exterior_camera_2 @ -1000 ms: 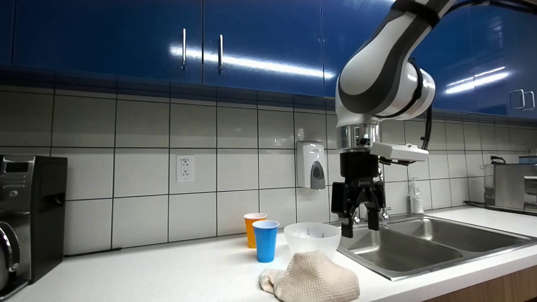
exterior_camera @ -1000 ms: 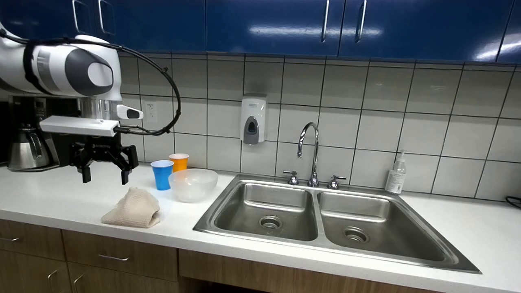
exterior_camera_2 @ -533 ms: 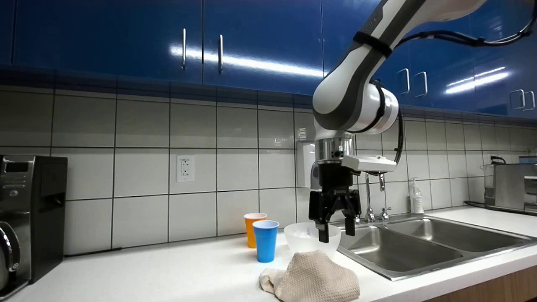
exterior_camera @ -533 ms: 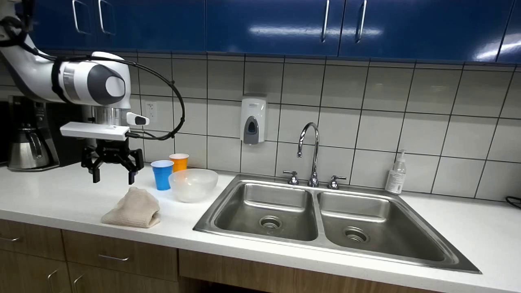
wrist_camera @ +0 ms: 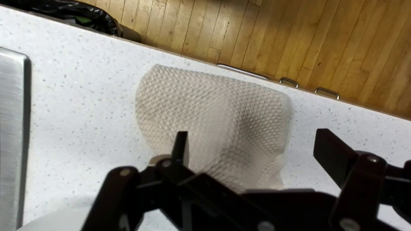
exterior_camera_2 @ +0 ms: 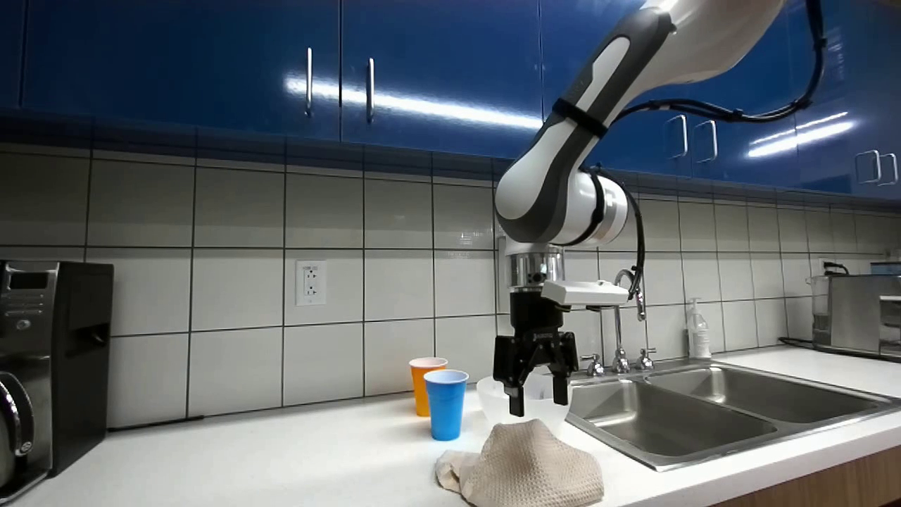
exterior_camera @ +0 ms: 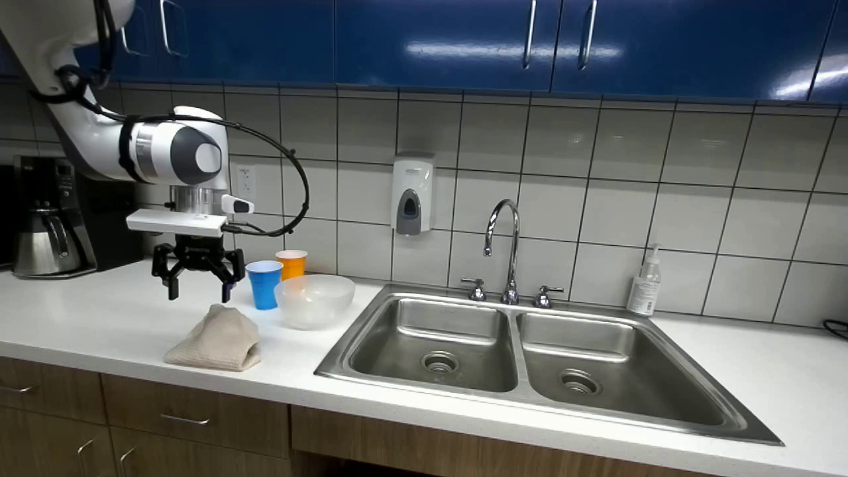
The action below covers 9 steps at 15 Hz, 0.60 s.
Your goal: Put the white towel inside the plastic bowl
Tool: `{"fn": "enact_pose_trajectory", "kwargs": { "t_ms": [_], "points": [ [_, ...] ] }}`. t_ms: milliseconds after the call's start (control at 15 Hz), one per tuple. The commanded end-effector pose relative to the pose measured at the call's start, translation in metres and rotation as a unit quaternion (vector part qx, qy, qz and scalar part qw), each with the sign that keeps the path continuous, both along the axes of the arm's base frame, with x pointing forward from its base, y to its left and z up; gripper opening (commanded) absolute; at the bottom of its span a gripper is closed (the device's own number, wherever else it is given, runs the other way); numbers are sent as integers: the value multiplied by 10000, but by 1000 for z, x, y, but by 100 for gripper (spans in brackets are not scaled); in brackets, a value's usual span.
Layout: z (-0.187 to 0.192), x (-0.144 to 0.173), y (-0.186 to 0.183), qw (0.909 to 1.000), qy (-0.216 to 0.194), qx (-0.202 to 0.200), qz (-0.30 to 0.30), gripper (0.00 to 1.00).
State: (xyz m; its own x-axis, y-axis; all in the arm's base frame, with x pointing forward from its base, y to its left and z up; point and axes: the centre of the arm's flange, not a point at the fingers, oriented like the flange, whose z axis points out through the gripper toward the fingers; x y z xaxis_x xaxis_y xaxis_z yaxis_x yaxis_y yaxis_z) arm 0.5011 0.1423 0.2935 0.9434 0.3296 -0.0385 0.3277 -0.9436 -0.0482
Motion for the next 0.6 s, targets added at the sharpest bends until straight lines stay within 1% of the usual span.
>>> {"fn": "enact_pose_trajectory", "kwargs": {
  "t_ms": [0,533],
  "points": [
    [-9,21,-3,10000,31,-71,14,100],
    [-39,41,-7,9999,164,-29,-36,100]
  ]
}}
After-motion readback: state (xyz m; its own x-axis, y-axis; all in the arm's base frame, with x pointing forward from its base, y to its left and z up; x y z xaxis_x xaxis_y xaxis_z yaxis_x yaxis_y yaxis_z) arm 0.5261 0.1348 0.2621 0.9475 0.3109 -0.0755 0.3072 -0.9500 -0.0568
